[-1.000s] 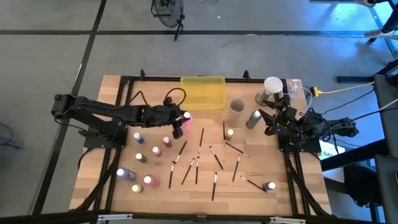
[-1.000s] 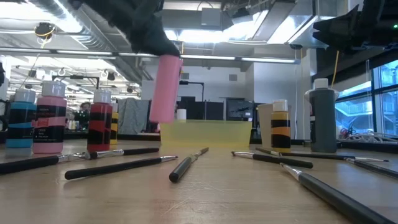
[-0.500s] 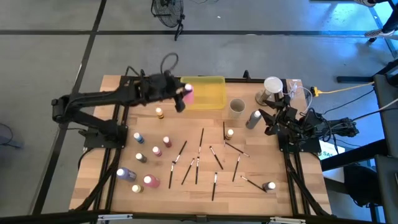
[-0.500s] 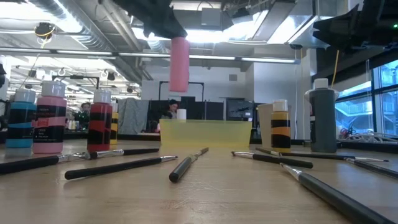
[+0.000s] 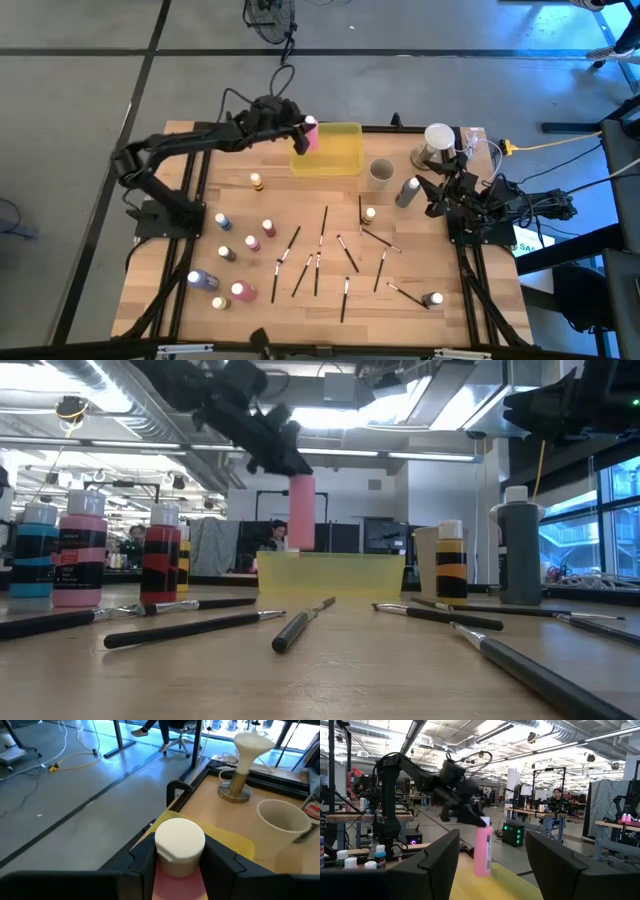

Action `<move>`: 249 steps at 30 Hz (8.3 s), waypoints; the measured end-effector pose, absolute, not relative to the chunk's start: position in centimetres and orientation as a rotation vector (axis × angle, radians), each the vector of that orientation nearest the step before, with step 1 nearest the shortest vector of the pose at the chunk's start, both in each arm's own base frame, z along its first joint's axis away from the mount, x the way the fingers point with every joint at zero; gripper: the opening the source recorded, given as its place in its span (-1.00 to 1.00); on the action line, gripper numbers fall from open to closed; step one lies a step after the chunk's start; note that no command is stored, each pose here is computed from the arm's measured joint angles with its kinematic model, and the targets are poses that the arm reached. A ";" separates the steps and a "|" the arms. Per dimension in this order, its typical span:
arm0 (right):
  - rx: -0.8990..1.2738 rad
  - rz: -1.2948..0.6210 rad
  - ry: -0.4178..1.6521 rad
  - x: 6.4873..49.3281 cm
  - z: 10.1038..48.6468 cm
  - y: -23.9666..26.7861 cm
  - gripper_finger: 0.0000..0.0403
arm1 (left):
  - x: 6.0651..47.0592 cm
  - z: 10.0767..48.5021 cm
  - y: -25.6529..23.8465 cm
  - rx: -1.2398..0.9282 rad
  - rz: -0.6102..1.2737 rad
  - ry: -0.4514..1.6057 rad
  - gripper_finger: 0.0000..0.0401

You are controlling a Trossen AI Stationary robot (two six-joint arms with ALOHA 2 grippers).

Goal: Pick & Place Paint Supplies
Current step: Put the large pink paint bottle into the yellow bin, then put the silver paint brush into the white cup

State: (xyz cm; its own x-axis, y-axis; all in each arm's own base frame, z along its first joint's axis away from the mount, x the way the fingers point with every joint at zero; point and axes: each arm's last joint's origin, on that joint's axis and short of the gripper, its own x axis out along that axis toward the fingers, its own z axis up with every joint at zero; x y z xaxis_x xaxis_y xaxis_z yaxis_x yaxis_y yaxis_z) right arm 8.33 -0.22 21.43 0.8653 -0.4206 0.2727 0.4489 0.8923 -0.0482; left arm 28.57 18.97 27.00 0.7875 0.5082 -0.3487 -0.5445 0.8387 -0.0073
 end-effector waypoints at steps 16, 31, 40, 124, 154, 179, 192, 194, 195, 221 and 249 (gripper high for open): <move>-0.129 -0.453 -0.236 8.4 21.2 -0.2 0.13 | 26.5 24.1 23.1 -0.160 0.747 0.351 -0.42; -0.130 -0.452 -0.237 8.4 21.2 -0.2 0.13 | 26.2 22.3 22.2 -0.159 0.704 0.291 -0.42; -0.126 -0.455 -0.253 8.3 21.4 -0.2 0.13 | 26.5 21.0 22.3 -0.163 0.725 0.347 -0.42; -0.129 -0.453 -0.260 8.3 21.5 -0.2 0.13 | 24.5 29.3 -1.5 -0.581 -0.022 0.544 -0.08; -0.075 -0.320 -0.273 8.5 21.3 0.1 0.13 | 28.1 27.4 -11.2 -0.756 -0.303 0.475 -0.18; 0.311 0.375 -0.035 9.1 18.5 2.1 0.13 | 30.8 29.2 -13.2 -0.588 0.411 1.277 -0.17; 0.307 0.417 -0.088 9.3 18.0 2.5 0.13 | 33.2 24.8 -13.7 -0.575 0.468 1.450 -0.18; 0.291 0.424 -0.091 9.3 18.0 2.5 0.13 | 33.2 24.8 -13.7 -0.572 0.462 1.453 -0.18; 0.281 0.425 -0.093 9.3 18.0 2.6 0.13 | 33.2 24.8 -13.7 -0.564 0.448 1.459 -0.18; 0.223 0.362 -0.126 9.3 18.2 2.4 0.13 | 34.0 22.0 -13.7 -0.612 0.696 1.360 -0.28; 0.231 0.361 -0.125 9.3 18.2 2.4 0.13 | 35.8 17.3 -13.1 -0.543 0.693 1.489 -0.29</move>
State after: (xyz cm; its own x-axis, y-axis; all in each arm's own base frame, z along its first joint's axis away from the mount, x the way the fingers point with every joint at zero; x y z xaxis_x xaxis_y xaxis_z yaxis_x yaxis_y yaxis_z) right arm 9.31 2.40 18.18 0.9281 0.3352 0.1620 -0.3636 0.9096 0.2012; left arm 35.81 -13.15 17.30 -0.0439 0.0822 -0.9956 -0.7085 0.7000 0.0890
